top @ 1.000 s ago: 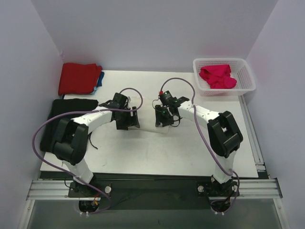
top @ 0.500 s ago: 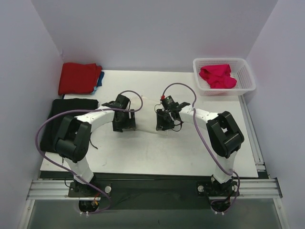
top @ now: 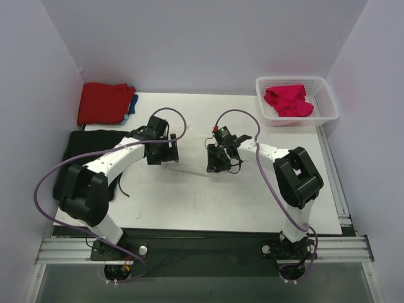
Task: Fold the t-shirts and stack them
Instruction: Fold the long partially folded tshirt into a neat square, then put the neatly folded tshirt into the corner of the board with the left arm
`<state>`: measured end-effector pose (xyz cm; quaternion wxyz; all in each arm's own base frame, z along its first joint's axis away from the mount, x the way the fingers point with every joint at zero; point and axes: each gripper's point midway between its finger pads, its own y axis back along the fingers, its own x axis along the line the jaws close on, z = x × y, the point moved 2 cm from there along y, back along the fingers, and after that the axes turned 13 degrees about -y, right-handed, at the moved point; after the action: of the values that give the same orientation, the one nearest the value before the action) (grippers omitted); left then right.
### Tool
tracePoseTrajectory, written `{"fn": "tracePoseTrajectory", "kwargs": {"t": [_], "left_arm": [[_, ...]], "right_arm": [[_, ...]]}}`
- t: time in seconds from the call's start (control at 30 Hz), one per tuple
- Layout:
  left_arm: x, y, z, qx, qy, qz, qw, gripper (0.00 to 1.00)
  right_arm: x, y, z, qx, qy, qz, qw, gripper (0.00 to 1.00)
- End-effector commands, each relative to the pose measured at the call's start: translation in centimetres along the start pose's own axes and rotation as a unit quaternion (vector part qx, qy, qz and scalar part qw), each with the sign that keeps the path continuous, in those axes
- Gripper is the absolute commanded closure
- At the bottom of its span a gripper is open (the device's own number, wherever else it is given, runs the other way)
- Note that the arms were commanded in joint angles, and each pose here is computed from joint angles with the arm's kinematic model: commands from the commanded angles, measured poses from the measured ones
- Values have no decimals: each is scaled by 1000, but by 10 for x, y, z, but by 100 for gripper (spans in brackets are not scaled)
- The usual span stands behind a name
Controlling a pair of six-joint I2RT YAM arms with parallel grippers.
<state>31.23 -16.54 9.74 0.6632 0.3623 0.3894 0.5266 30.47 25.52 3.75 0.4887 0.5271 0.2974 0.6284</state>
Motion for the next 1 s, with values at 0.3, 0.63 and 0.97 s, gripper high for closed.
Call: {"fn": "tracePoseTrajectory", "kwargs": {"t": [0.3,0.63,0.97], "left_arm": [[22,-39,-10,24,-8,63,998,16],[60,-54,-45,93,-27,167,981,16],[36,-7,-4,8,-18,104,994,16]], "right_arm": [[-45,-5,-38,66,5,-87,994,61],[-58,-5,-44,76,2,-97,992,62],[-52,20,-34,39,6,-82,996,62]]}}
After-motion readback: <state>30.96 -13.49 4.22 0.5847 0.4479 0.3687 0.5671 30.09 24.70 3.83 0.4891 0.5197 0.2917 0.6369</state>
